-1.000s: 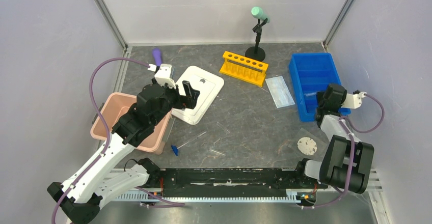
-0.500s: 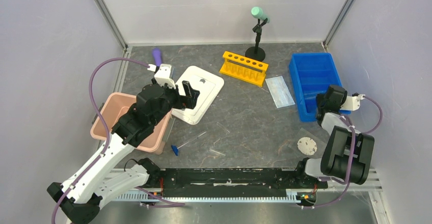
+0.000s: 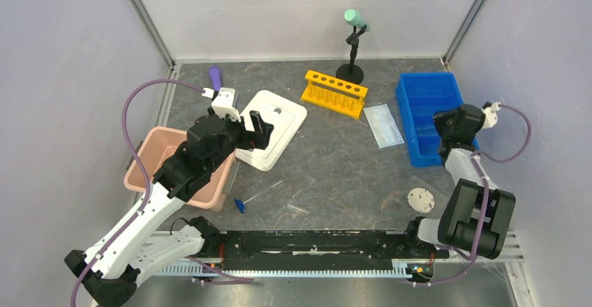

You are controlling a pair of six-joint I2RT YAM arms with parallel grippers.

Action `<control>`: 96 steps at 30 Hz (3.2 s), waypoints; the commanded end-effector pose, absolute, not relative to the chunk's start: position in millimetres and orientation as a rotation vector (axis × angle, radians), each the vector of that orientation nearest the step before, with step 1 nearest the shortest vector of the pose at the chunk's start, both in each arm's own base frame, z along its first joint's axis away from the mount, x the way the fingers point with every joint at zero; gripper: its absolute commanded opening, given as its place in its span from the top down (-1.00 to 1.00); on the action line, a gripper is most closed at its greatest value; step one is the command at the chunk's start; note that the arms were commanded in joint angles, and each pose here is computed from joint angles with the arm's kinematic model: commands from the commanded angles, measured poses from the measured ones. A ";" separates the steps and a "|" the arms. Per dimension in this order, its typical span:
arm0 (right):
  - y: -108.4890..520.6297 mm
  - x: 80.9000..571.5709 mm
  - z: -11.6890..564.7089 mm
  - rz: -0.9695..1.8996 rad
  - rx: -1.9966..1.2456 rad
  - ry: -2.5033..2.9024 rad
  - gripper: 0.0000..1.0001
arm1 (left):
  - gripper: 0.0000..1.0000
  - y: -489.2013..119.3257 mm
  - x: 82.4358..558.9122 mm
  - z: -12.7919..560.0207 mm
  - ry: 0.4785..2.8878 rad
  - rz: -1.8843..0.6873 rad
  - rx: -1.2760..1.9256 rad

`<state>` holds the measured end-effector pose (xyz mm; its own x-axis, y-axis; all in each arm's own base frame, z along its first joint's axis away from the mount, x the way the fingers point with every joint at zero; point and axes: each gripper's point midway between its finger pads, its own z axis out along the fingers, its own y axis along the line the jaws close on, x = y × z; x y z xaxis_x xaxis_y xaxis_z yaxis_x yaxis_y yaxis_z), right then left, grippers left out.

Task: Organize the chemistry lab equipment

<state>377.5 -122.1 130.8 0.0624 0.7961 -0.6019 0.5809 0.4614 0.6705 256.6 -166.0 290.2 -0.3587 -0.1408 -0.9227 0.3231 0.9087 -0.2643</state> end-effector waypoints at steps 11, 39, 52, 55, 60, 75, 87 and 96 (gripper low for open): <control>-23.3 372.9 173.4 0.280 0.381 1.910 0.32 | -0.99 -165.6 258.4 296.5 1.849 -0.477 0.144; 102.0 349.5 67.1 0.014 -0.563 2.415 0.04 | -0.99 -184.3 239.6 254.3 2.043 -0.539 0.278; 99.2 339.5 37.8 0.002 -0.597 2.497 0.15 | -0.99 -175.8 244.0 254.1 2.038 -0.476 0.268; 98.5 337.1 33.3 -0.003 -0.600 2.510 0.18 | -0.99 -175.2 244.0 254.0 2.038 -0.474 0.266; 96.5 333.0 24.0 -0.008 -0.594 2.542 0.24 | -0.99 -172.1 244.5 255.1 2.032 -0.460 0.256; 97.8 308.3 7.4 0.051 -0.571 2.643 0.42 | -0.99 -170.6 246.0 254.4 2.033 -0.448 0.247; 109.8 297.2 -0.9 0.156 -0.564 2.717 0.70 | -0.99 -170.4 246.8 252.9 2.038 -0.443 0.241; 100.7 271.8 3.7 0.127 -0.490 2.864 0.57 | -0.99 -172.3 247.3 250.8 2.048 -0.450 0.237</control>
<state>310.4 107.0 14.7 -0.8477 -0.3367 -0.4100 -0.3712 0.9285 0.0051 245.1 -172.8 248.8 -0.5103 -0.0298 -0.8595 0.3419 0.9100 -0.2345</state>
